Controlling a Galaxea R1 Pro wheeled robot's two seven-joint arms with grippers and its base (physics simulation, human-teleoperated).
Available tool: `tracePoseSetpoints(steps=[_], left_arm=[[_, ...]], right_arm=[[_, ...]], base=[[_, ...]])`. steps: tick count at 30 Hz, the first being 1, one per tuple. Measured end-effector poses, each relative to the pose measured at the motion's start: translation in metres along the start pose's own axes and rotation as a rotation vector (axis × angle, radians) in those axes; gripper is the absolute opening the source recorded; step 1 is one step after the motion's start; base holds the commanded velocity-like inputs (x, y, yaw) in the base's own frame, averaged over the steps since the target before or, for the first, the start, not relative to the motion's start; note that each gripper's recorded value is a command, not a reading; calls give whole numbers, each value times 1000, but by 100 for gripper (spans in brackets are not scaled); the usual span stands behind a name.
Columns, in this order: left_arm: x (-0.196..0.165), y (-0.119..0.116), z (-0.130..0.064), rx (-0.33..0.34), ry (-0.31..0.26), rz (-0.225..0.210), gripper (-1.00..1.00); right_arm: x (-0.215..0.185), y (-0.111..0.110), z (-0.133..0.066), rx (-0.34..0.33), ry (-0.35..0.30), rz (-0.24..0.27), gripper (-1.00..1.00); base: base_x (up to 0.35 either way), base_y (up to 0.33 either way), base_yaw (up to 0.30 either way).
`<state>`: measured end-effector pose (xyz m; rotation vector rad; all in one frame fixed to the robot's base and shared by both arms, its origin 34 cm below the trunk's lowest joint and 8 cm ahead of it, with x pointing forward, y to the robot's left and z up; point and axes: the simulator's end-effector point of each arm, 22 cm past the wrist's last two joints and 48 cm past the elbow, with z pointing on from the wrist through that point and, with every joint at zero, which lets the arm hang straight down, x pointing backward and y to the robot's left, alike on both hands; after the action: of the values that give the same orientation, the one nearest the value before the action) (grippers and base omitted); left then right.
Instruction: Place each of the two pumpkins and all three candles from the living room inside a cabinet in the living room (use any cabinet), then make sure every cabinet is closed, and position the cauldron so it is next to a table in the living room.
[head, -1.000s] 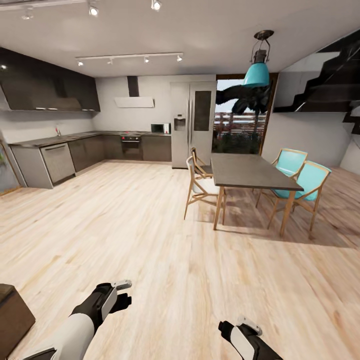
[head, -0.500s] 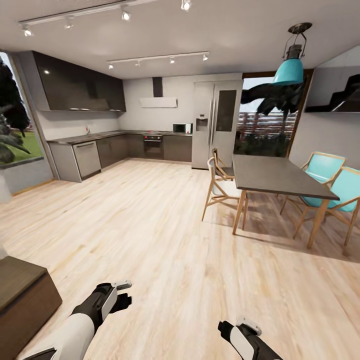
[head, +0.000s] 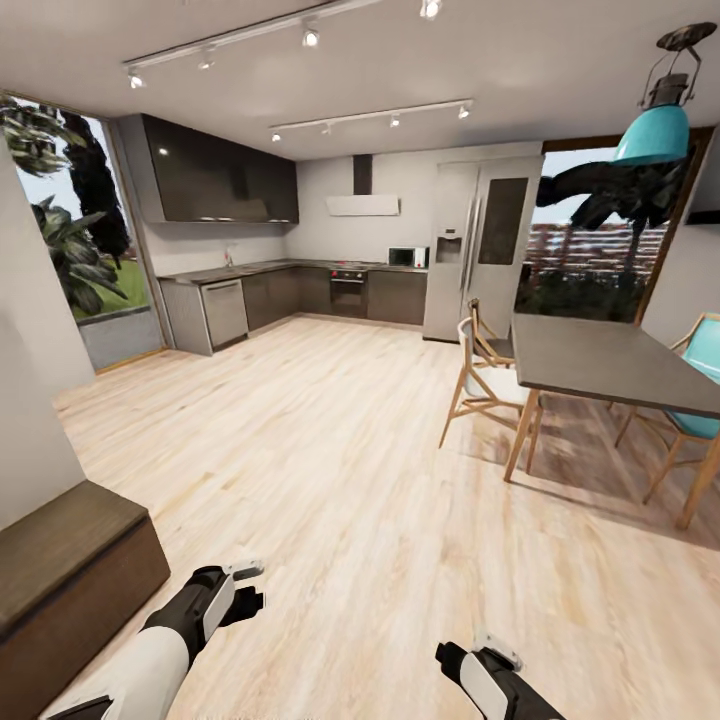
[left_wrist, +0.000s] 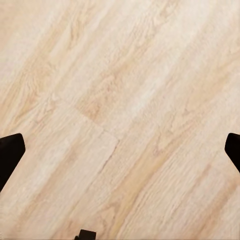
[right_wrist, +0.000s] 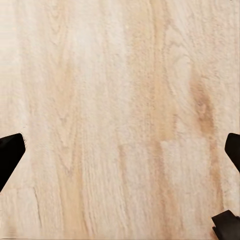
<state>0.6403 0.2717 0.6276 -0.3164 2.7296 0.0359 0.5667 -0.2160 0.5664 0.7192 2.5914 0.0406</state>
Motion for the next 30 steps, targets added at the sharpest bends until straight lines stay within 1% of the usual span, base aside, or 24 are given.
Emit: tracePoseSetpoints(steps=[23,30], left_arm=[[0,0,0,1,0,1,100],[1,1,0,-1,6,1,100]], right_arm=[[-1,-2,0,3,-1,0,100],[0,1,0,0,-1,-2,100]], base=[[0,0,283],[0,0,283]])
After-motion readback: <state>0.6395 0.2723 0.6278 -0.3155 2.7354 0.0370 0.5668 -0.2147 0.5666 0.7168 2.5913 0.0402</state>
